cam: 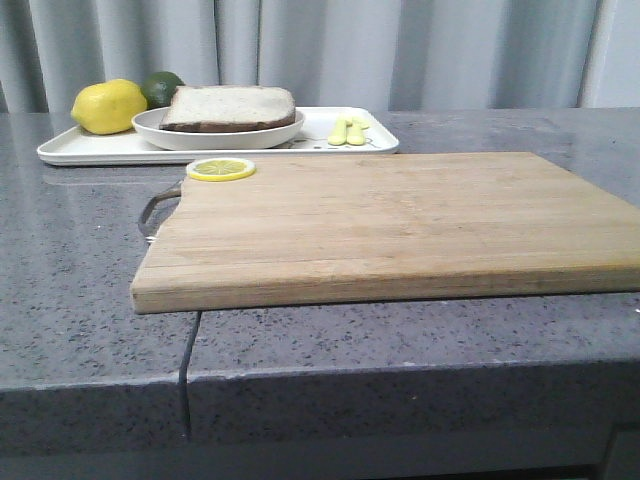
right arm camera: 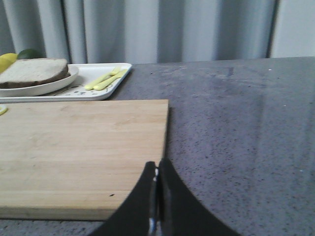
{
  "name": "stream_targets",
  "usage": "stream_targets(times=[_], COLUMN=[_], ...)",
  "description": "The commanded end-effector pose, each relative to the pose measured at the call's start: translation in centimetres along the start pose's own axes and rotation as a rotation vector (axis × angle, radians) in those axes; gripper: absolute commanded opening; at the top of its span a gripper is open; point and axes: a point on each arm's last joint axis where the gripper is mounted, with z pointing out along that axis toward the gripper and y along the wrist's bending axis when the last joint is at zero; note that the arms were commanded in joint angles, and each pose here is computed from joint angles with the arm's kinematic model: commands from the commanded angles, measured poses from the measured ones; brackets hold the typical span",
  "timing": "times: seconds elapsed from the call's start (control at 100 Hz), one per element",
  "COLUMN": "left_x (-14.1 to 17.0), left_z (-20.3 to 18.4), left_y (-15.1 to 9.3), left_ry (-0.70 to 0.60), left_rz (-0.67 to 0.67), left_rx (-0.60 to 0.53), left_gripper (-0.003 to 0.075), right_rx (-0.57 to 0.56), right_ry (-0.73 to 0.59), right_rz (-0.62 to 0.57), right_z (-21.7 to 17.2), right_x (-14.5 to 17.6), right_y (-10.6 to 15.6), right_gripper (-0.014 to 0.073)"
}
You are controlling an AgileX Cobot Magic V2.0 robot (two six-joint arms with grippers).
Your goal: Place bread and move sandwich to tray
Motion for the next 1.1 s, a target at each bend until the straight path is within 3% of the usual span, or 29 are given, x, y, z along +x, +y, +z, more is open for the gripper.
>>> stream_targets(times=[0.0,0.16,0.59,1.09], left_x=[-0.1,-0.1,-0.1,-0.1], left_z=[-0.1,-0.1,-0.1,-0.1], left_y=[0.0,0.0,0.0,0.0], left_ry=[-0.059,-0.059,-0.061,-0.061], left_rz=[-0.007,-0.007,-0.007,-0.007], left_rx=[0.014,0.014,0.014,0.014], left_gripper=[-0.0020,-0.0020,-0.0020,-0.0020], right_rx=[0.020,0.102,0.180,0.179], right_ry=[-0.077,-0.001,0.245,0.244], right_rz=[-0.020,-0.049,-0.029,-0.026], right_z=[-0.2,-0.5,-1.5,-1.5], right_x=[-0.6,0.2,2.7,2.7], right_y=[-0.1,-0.7,-1.4,-1.3], right_gripper=[-0.0069,-0.0069,-0.0069,-0.0069])
